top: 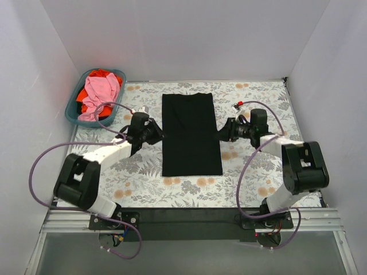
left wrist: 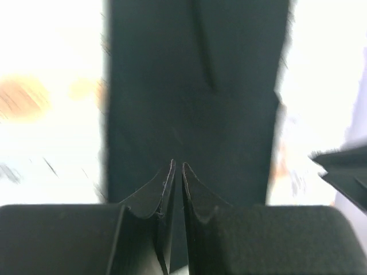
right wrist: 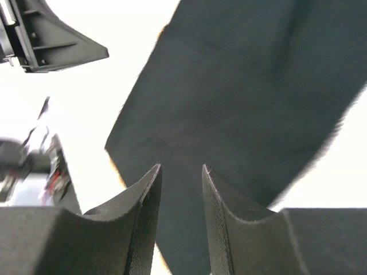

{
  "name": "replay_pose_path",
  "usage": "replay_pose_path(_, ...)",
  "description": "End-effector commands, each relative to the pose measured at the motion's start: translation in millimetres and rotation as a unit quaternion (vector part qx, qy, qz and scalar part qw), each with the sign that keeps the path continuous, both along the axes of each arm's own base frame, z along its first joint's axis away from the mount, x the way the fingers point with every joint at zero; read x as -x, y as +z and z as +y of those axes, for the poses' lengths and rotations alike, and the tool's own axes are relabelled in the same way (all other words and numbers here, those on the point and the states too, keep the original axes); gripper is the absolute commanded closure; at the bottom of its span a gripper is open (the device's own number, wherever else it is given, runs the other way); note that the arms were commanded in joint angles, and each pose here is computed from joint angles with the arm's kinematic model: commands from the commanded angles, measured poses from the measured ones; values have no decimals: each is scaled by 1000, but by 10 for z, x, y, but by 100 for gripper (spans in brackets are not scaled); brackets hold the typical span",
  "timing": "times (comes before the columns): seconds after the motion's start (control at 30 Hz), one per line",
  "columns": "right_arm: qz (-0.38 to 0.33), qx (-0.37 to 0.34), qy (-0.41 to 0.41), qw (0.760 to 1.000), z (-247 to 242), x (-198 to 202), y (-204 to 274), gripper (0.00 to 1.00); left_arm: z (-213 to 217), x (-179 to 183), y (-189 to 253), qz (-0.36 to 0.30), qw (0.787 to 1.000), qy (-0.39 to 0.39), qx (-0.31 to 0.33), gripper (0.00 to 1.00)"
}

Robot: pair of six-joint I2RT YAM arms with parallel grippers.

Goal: Fold and stack the t-shirts
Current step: Fold the tshirt

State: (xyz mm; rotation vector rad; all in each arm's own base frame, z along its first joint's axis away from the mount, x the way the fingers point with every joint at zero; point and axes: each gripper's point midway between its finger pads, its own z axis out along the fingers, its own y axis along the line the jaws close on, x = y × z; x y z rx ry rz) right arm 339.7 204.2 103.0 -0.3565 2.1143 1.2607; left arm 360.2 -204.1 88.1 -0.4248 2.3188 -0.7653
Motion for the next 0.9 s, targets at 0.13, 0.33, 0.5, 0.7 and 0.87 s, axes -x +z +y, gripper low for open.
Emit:
replay_pose_path(0.13,61,-17,55,996,57,1038,-295,59,-285,1339,-328,100,990,-100,21,93)
replay_pose_path(0.33,114,16,30,993,-89,1355,-811,60,-16,1613,-756,147,988,-57,-4,100)
replay_pose_path(0.5,149,7,-11,989,-183,1365,-943,59,139,1695,-863,180,983,-14,-27,100)
replay_pose_path(0.7,109,16,-30,994,-199,1312,-649,55,381,1599,-447,133,989,37,-60,86)
replay_pose_path(0.87,52,133,-78,987,-307,1122,-452,32,459,1545,-212,127,986,49,-101,43)
